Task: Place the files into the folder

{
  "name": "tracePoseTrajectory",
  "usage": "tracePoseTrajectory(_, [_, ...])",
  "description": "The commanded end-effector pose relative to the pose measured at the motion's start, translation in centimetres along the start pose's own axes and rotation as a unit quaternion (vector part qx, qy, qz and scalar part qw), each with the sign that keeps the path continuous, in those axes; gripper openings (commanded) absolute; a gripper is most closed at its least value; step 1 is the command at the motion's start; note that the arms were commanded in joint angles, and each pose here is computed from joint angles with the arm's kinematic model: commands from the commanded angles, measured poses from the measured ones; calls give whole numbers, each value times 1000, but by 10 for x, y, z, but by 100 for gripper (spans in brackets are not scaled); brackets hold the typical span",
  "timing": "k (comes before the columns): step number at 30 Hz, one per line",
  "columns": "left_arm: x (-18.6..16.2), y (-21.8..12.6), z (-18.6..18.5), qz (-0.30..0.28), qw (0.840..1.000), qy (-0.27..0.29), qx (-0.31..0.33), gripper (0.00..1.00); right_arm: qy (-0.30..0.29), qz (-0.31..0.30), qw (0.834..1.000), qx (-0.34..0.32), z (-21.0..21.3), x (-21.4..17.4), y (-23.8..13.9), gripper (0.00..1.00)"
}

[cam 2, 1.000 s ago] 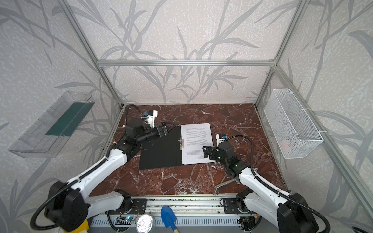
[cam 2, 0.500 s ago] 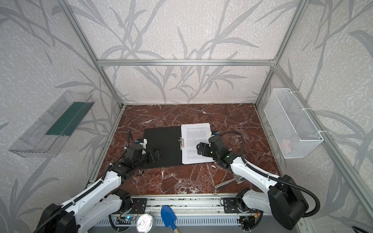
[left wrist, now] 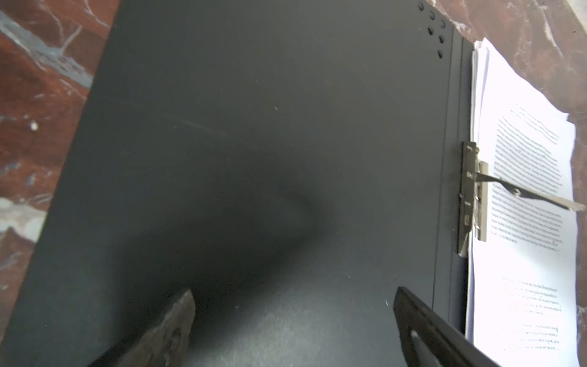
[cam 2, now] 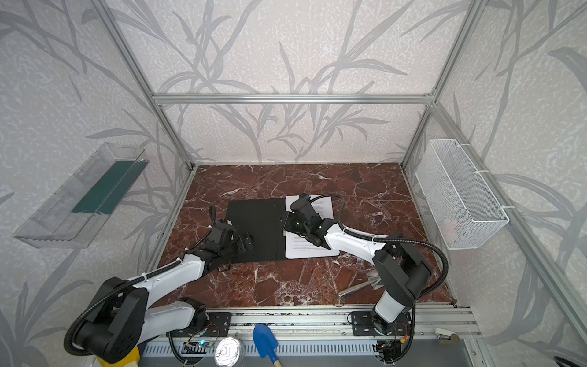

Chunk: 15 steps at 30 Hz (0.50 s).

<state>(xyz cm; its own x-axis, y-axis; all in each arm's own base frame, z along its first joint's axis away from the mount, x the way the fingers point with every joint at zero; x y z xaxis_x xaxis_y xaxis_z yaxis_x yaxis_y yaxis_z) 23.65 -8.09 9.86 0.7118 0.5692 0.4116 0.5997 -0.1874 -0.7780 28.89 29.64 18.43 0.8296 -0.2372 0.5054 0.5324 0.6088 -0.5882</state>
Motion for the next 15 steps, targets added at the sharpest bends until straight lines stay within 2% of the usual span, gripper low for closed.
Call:
tracePoseTrajectory(1, [-15, 4, 23, 42, 997, -9, 68, 99, 26, -7, 1000, 7, 12, 9, 5, 48])
tracePoseTrajectory(4, [-14, 2, 22, 35, 998, -11, 60, 99, 43, 12, 999, -14, 7, 5, 22, 38])
tracePoseTrajectory(8, [-13, -2, 21, 27, 998, -10, 51, 99, 80, 21, 996, -20, 1, 0, 34, 35])
tracePoseTrajectory(11, [-13, -2, 20, 21, 999, -10, 34, 99, 104, 24, 994, -21, -4, -5, 41, 24])
tracePoseTrajectory(15, [-14, -3, 20, 14, 1000, -12, 23, 99, 123, 13, 992, -28, -11, -5, 44, 23])
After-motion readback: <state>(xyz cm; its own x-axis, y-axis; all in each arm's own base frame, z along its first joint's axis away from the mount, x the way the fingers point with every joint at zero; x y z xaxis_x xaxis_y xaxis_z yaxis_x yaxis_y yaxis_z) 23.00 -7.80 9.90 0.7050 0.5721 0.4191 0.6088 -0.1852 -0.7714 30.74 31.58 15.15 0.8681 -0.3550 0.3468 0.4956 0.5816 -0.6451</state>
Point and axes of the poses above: each gripper's point midway between its finger pads, its own y axis out along the fingers, its own z axis along the line the jaws close on, x = y × z, the point moved 8 cm from there along -y, back along the fingers, and after that the axes turned 8 degrees about -y, right-handed, at the moved point
